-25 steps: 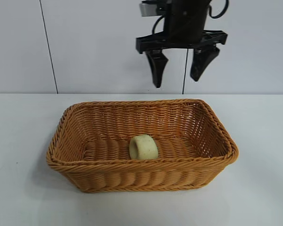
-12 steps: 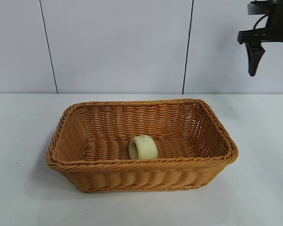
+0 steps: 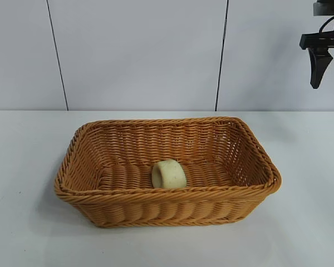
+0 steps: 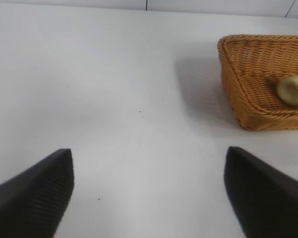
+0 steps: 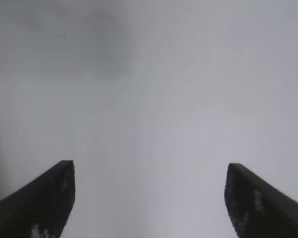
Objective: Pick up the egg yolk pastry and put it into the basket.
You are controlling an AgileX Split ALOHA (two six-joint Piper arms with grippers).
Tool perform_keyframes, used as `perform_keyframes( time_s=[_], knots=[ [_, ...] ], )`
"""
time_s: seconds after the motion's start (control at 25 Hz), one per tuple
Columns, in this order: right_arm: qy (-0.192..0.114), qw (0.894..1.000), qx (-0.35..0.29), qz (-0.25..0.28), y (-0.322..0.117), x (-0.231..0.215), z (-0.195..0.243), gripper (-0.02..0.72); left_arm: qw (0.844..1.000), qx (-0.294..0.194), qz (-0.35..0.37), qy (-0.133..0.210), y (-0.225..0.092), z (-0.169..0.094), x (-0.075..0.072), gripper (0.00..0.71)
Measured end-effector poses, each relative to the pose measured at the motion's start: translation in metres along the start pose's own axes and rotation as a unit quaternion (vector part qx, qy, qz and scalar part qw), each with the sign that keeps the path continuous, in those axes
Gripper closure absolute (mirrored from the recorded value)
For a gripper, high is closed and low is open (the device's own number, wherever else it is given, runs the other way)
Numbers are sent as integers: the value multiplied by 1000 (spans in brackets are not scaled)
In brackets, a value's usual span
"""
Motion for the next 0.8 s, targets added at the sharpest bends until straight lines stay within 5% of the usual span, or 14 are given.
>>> perform_keyframes(
  time_s=[0.36,0.8],
  knots=[
    [3,999,36,-17,-99,-6,-44,107,1000,0,0,0,0,0,0,109],
    [13,998,-27,-54,-263,-14,-89,107,1000,0,0,0,0,0,0,109]
  ],
)
Point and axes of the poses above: a point on each arm's last joint axis where the gripper is mounted, z pointing out along that axis toward the gripper, x along the wrist's bending axis when the last joint is at zero, y = z × x, the point moved 4 cm from there along z, pointing out along that axis toward the gripper, and after that the axes turned 2 degrees about -z, right-handed, at the moved point
